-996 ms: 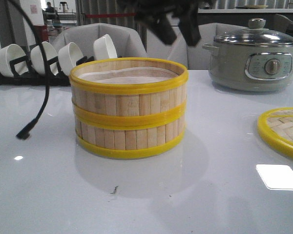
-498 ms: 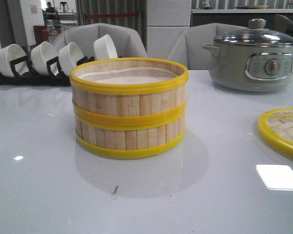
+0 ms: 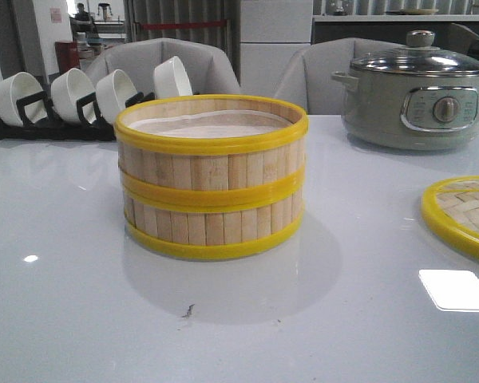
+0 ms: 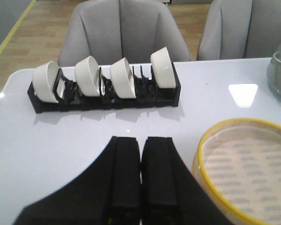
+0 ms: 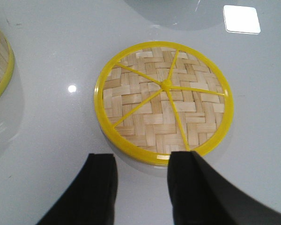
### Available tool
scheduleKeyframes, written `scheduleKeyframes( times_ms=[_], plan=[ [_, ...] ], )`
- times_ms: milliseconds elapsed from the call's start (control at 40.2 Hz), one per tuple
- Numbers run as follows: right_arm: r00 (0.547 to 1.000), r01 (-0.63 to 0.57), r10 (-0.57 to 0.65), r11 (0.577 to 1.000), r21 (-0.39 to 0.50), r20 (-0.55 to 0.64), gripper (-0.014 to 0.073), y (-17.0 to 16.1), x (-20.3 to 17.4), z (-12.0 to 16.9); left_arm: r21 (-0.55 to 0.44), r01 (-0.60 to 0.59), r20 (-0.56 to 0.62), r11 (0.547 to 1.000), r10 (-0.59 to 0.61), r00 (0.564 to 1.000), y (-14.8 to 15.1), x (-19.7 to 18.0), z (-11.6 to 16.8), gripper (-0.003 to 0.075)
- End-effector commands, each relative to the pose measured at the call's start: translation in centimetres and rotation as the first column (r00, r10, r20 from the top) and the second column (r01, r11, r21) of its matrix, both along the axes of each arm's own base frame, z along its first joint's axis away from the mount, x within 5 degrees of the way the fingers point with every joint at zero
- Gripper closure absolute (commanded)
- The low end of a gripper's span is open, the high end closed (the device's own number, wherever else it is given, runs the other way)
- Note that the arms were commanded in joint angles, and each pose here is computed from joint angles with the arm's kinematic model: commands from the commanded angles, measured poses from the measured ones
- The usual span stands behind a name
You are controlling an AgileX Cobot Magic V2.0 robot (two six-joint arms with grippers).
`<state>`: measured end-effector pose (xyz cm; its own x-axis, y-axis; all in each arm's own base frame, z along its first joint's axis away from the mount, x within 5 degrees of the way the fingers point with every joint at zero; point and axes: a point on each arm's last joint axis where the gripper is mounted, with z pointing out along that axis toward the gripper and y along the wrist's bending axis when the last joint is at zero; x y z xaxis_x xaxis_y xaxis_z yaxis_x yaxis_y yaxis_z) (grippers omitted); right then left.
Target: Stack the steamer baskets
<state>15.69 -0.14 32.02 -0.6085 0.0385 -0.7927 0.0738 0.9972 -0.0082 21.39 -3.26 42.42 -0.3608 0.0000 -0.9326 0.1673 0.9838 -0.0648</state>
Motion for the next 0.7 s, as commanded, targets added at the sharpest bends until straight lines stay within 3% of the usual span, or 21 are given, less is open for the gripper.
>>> scheduleKeyframes(
  times_ms=[0,100,349,672],
  plan=[
    [0.994,-0.014,0.014,1.000,-0.005,0.106,0.0223,0.1,0.4,1.7,-0.044,-0.027,0.122,0.999,0.032,0.992,0.6,-2.5,-0.8,0.0631],
    [0.994,-0.014,0.014,1.000,-0.005,0.106,0.0223,0.1,0.4,1.7,-0.048,-0.034,0.100,0.998,0.039,0.994,0.8,-4.0,-3.9,0.0631],
    [0.994,-0.014,0.014,1.000,-0.005,0.106,0.0223,0.1,0.4,1.7,-0.055,-0.041,0.063,0.998,0.045,0.997,1.1,-6.0,-7.8,0.0631],
    [0.994,-0.014,0.014,1.000,-0.005,0.106,0.0223,0.1,0.4,1.7,-0.055,-0.046,0.077,0.997,0.050,0.996,1.1,-6.0,-8.3,0.0631]
  ],
)
